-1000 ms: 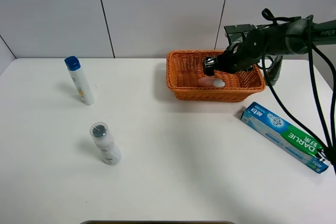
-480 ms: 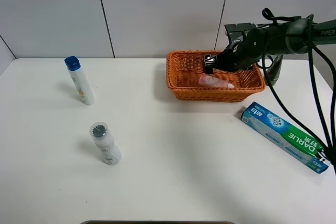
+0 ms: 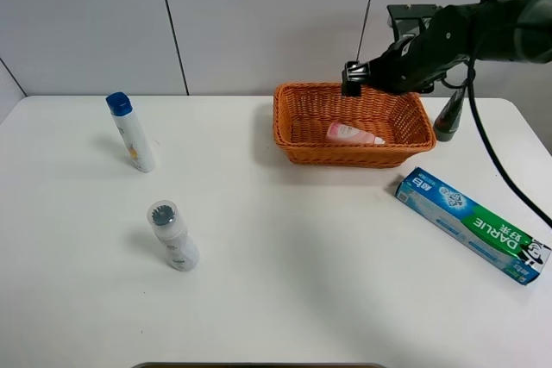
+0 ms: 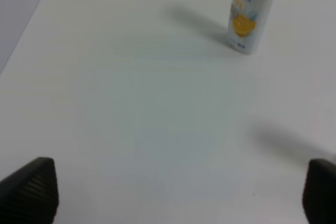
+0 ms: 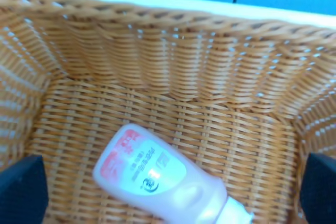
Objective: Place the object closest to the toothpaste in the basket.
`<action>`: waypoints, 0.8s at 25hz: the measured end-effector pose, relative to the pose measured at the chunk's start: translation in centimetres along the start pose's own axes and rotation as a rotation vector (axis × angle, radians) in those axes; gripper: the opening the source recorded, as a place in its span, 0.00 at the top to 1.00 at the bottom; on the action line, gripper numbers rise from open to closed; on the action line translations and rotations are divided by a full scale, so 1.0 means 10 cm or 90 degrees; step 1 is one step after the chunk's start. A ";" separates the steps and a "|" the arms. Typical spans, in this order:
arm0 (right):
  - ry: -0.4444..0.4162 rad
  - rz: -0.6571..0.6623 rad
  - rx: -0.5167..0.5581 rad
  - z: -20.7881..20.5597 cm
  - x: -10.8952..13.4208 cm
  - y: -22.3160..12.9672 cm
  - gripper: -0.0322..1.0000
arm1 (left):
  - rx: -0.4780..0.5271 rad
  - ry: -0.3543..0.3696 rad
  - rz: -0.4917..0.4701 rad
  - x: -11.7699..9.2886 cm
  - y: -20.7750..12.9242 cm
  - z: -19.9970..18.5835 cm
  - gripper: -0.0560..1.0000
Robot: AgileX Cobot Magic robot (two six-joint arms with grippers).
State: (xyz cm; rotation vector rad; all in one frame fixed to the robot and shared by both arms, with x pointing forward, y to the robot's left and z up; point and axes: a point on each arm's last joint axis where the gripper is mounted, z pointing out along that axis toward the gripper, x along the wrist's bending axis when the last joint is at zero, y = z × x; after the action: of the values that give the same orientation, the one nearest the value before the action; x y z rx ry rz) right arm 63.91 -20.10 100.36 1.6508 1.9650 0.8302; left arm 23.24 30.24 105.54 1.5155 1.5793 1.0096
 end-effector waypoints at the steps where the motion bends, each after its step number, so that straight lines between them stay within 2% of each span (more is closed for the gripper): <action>1: 0.000 0.000 -0.006 -0.11 0.00 0.04 0.01 | 0.000 0.000 0.000 0.00 0.00 0.00 0.06; 13: -0.030 -0.046 -0.087 -1.43 -0.03 0.30 0.01 | 0.000 0.000 0.000 0.00 0.00 0.00 0.06; 20: -0.043 -0.039 -0.051 -2.10 -0.05 0.15 0.01 | 0.000 0.000 0.000 0.00 0.00 0.00 0.06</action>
State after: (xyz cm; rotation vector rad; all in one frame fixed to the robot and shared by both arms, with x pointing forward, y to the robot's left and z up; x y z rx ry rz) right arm 50.93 -23.91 116.55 1.5455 1.9025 0.8087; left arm 23.24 30.24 105.54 1.5155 1.5793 1.0096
